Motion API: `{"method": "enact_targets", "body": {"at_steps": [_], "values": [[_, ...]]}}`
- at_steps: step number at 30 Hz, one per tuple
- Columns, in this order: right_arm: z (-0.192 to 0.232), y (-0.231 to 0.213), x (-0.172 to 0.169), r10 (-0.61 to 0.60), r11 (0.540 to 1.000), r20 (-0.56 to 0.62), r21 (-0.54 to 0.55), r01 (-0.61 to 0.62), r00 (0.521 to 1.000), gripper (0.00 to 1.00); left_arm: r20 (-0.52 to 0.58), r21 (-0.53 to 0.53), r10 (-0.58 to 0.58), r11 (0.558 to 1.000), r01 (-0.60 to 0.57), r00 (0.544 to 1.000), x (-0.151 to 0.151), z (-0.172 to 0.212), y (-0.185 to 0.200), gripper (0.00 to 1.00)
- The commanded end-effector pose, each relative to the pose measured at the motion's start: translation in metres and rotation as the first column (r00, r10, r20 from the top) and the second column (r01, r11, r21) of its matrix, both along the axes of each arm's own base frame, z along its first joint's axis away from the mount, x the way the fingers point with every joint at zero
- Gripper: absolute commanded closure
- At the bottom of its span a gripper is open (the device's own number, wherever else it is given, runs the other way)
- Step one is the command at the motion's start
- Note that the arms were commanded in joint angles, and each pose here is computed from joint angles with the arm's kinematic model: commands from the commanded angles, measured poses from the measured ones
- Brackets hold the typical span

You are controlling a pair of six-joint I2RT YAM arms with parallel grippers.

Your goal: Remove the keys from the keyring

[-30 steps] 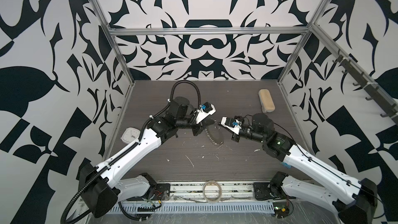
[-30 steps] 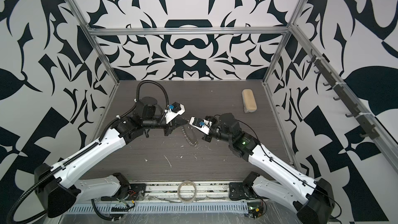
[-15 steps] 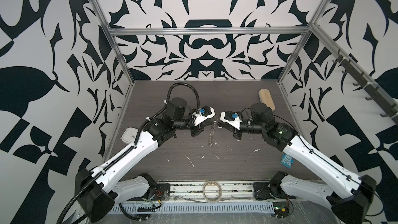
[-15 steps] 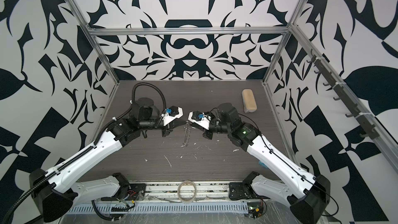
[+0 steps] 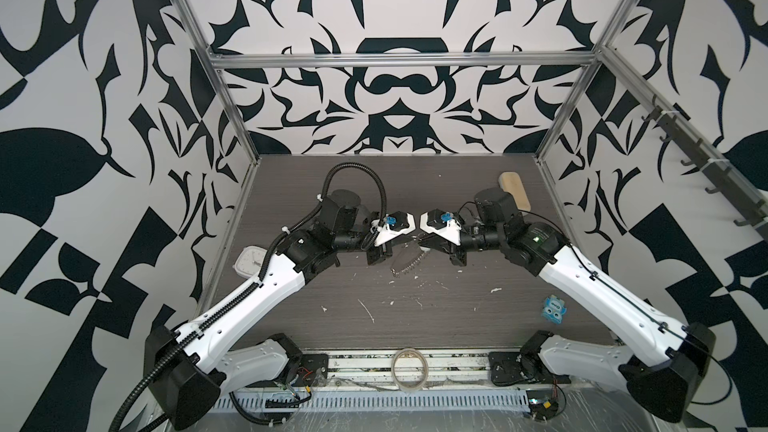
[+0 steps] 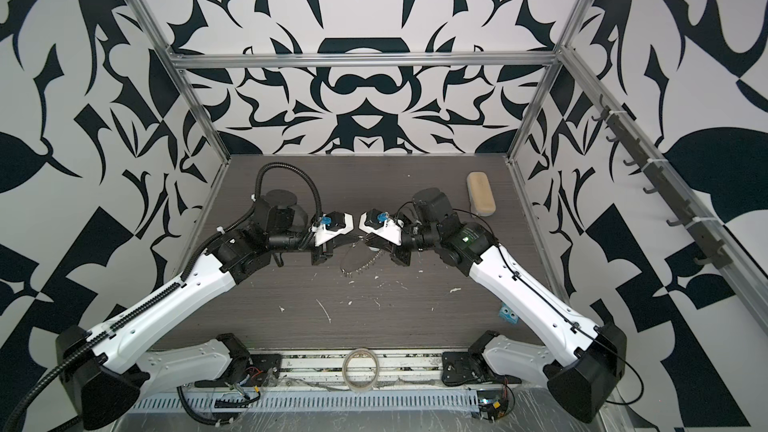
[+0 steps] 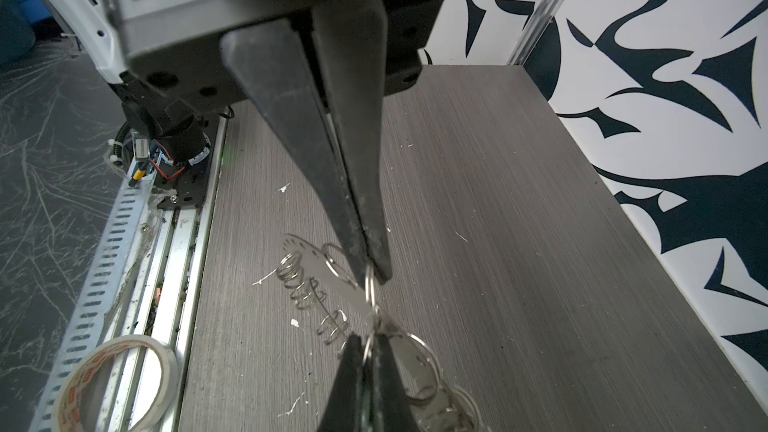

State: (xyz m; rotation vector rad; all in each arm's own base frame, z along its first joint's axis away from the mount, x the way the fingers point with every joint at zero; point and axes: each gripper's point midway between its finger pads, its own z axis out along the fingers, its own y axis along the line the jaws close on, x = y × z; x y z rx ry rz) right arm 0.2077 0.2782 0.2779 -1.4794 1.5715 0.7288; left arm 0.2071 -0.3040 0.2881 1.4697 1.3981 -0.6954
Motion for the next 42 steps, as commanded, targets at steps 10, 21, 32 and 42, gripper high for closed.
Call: {"method": "enact_targets", "body": {"at_steps": [10, 21, 32, 42], "values": [[0.013, -0.002, -0.032, 0.132, 0.990, -0.098, -0.027, -0.135, 0.986, 1.00, 0.136, 0.025, 0.048, 0.998, -0.052, 0.990, 0.016, 0.014, 0.009, 1.00], [0.025, 0.006, -0.051, 0.236, 0.972, -0.188, 0.057, -0.230, 0.953, 1.00, 0.171, 0.041, 0.029, 0.998, -0.036, 0.985, 0.015, 0.011, 0.010, 1.00], [0.050, 0.011, -0.048, 0.279, 0.942, -0.197, 0.247, -0.228, 0.940, 1.00, 0.159, 0.022, 0.005, 1.000, -0.009, 0.987, 0.012, 0.007, 0.006, 1.00], [0.066, 0.009, -0.048, 0.267, 0.926, -0.093, 0.302, -0.228, 0.959, 1.00, 0.103, 0.039, -0.062, 0.998, 0.058, 0.993, -0.001, -0.004, 0.004, 1.00]]}}
